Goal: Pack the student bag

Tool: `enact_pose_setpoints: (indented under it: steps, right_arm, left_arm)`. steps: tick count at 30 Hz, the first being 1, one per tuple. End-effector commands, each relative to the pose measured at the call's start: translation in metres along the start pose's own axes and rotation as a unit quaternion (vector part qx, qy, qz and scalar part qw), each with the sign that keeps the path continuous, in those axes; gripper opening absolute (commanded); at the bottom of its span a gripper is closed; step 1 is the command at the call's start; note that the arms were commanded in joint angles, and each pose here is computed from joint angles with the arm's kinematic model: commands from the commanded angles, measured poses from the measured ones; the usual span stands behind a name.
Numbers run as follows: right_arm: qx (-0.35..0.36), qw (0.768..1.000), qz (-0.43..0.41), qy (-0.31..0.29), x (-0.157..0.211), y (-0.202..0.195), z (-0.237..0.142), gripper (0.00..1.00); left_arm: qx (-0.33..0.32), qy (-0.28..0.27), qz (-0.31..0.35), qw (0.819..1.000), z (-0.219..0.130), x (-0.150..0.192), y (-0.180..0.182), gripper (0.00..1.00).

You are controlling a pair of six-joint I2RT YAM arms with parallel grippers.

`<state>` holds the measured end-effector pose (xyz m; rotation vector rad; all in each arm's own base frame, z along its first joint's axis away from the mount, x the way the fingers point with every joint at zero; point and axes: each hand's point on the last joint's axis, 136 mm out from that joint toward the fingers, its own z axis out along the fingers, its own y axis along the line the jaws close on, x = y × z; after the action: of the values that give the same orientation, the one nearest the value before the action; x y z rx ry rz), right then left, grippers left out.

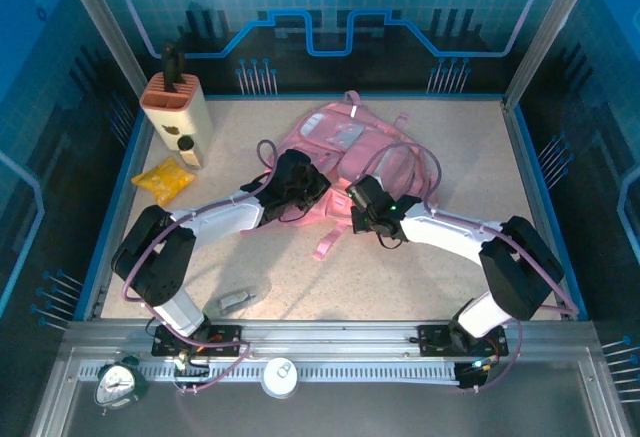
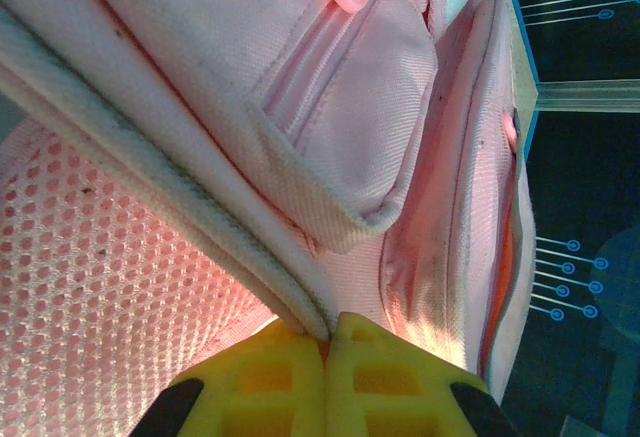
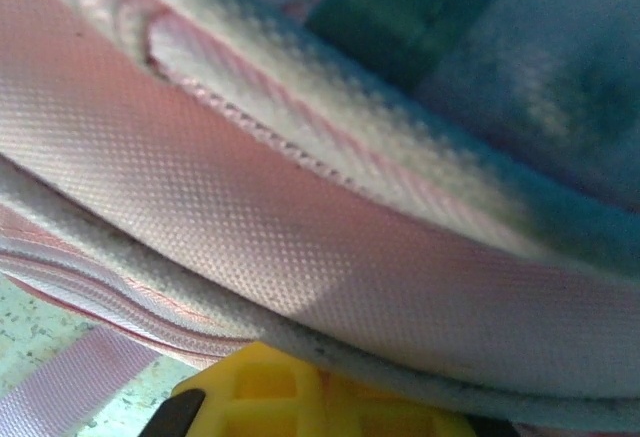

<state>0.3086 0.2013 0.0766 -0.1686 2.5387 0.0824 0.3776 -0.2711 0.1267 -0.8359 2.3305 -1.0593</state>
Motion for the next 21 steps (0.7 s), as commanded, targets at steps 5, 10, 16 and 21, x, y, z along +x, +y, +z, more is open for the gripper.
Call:
enact_pose_setpoints:
  steps: [5,10,16,21]
  right_arm:
    - [0.061,0.998,0.007,-0.019,0.011,-0.049,-0.028,0.00]
    - [0.072,0.997,-0.013,0.004,0.031,-0.061,-0.041,0.00]
    - [-0.053,0.996,-0.070,0.011,0.040,0.023,-0.047,0.00]
    - [-0.117,0.991,-0.061,0.003,0.022,0.079,-0.045,0.00]
  left_arm:
    - [-0.005,-0.013,0.037,0.999,-0.015,-0.028,0.000,0.00]
    - [-0.018,-0.023,0.053,0.998,-0.012,-0.059,0.007,0.00]
    - [0.003,0.014,0.091,0.996,0.019,-0.080,-0.014,0.00]
    - [0.029,0.020,0.105,0.994,0.017,-0.086,-0.026,0.15]
